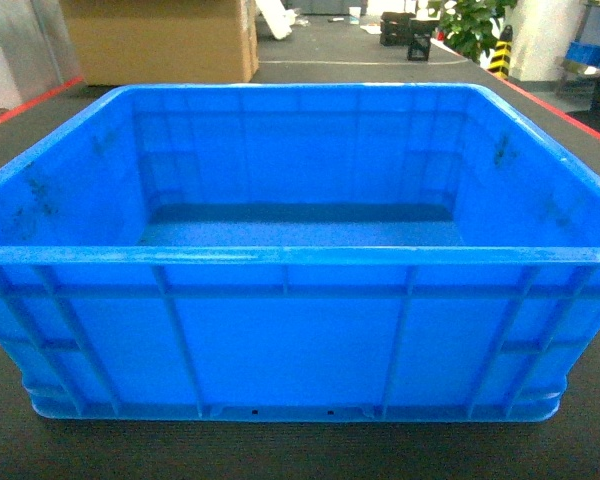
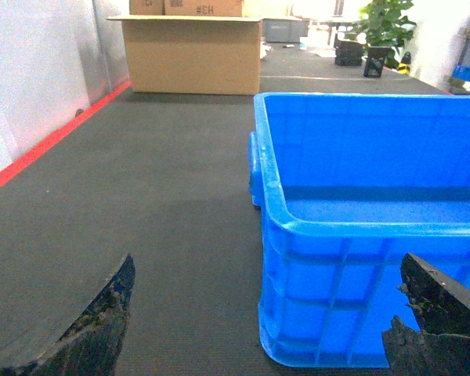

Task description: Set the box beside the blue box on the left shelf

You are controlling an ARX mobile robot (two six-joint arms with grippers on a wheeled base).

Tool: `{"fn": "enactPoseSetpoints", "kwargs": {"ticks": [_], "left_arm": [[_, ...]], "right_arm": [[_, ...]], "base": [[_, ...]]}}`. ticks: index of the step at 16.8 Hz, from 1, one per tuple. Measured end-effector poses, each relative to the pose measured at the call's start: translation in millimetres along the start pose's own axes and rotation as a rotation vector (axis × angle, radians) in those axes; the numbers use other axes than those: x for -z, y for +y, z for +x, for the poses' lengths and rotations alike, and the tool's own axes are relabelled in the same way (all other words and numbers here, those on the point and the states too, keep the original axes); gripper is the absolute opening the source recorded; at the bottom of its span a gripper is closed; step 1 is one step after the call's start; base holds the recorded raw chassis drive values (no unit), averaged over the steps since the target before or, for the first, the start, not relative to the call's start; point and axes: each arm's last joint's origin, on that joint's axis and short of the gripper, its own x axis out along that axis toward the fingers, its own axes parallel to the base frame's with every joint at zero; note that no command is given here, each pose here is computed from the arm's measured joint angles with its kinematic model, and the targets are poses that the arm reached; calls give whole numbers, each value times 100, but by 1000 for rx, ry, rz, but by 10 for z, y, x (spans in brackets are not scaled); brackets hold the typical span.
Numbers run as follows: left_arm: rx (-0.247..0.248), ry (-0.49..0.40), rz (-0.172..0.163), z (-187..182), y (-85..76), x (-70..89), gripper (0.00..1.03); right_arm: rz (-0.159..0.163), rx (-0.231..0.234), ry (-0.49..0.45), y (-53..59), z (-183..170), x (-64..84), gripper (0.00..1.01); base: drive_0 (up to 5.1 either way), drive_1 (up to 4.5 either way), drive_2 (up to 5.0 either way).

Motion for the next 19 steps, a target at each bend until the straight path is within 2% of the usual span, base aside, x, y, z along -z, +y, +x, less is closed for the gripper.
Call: {"fn": "enactPoseSetpoints", "kwargs": {"ticks": [7, 8, 9, 10, 11, 12, 13, 14, 16, 17, 18, 19], "left_arm": [[0, 0, 0, 0, 0, 0, 98], [-22, 24, 0, 4, -5, 17, 98], [-116, 79, 9, 21, -38, 34, 98], [-191, 91, 20, 46, -66, 13, 98], [-266, 69, 18, 75, -56, -19, 98], [-282, 33, 7, 146, -60, -112, 98], [-258, -7, -5, 262, -79, -251, 98], [-222, -41, -6, 434, -95, -390, 98], [-185, -76, 40, 940, -149, -649, 98], [-167, -26, 50, 1254, -157, -703, 98], [-183, 55, 46, 1542, -119, -678, 98], [-199, 130, 24, 1789, -55, -627, 98]], "right_arm": [[0, 0, 0, 0, 0, 0, 98], [0, 1, 3, 0, 0, 3, 98], [-24, 35, 56, 4, 5, 33, 98], [-36, 62, 68, 6, 33, 37, 98], [-31, 77, 32, 15, 48, -19, 98], [-21, 61, -3, 50, 90, -105, 98], [-8, 29, -32, 90, 176, -217, 98], [14, 25, -61, 104, 318, -366, 98], [53, 17, -90, 161, 756, -662, 98], [71, -7, -35, 214, 1049, -737, 98], [103, -16, 53, 268, 1364, -726, 98], [130, -35, 164, 329, 1658, -651, 98]], "base": [[0, 0, 0], [0, 0, 0], [0, 0, 0], [0, 0, 0], [0, 0, 0], [0, 0, 0], [0, 0, 0], [0, 0, 0], [0, 0, 0], [0, 0, 0], [0, 0, 0], [0, 0, 0]]}}
